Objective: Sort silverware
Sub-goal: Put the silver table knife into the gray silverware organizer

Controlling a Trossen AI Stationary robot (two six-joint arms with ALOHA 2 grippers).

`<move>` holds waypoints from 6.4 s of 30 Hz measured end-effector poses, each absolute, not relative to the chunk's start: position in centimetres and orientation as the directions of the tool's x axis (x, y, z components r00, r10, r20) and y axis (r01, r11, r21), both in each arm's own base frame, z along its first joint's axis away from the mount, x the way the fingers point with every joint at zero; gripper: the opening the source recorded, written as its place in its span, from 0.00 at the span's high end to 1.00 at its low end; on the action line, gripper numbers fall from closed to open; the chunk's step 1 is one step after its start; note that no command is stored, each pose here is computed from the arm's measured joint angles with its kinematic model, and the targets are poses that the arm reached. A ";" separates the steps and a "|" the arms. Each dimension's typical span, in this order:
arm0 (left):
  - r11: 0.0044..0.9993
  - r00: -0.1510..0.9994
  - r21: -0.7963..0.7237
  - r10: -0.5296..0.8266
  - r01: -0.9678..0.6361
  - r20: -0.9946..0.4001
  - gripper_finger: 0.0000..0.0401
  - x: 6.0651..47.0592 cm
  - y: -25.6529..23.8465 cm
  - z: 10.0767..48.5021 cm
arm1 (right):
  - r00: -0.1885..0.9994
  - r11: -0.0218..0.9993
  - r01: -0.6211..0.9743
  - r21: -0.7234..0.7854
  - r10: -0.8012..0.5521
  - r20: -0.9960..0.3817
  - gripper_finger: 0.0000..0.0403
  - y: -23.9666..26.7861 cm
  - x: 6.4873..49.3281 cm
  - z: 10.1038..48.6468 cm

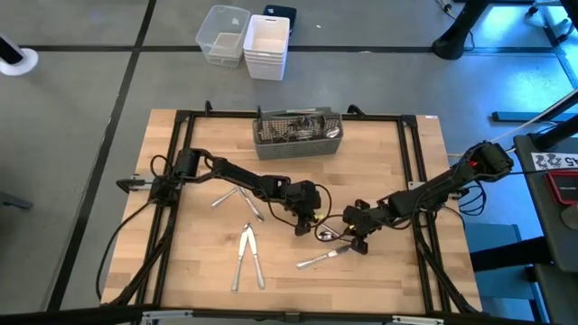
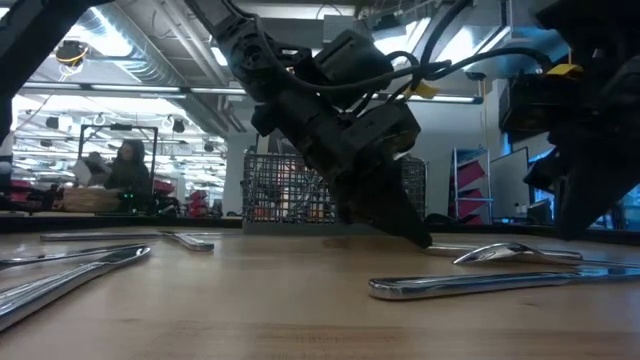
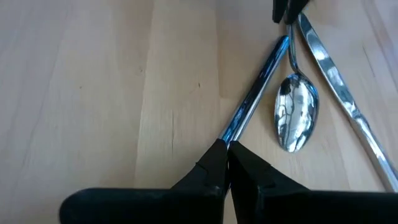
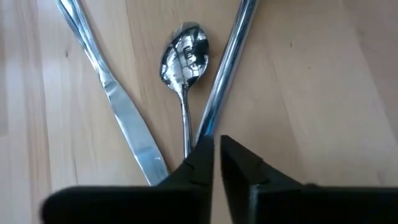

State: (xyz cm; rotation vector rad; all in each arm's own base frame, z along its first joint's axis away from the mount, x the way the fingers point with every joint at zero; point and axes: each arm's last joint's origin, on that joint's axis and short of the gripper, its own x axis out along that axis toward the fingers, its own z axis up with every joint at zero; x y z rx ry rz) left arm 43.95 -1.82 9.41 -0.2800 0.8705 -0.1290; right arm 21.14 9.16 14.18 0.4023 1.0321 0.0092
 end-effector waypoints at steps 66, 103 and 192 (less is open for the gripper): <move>0.985 0.720 -0.145 -0.166 0.091 -0.674 0.94 44.7 -2.5 10.0 | 0.462 0.943 0.271 0.191 0.047 -0.886 0.97 8.9 21.3 12.1; 0.995 0.681 -0.058 -0.100 0.085 -0.725 0.98 44.2 -3.7 9.6 | 0.474 0.944 0.274 0.186 0.036 -0.880 0.88 8.9 21.4 12.1; 0.210 0.191 0.911 0.938 0.355 -0.291 0.99 28.9 1.6 31.3 | 0.461 0.926 0.105 -0.363 -0.369 -0.807 0.79 7.5 20.9 25.3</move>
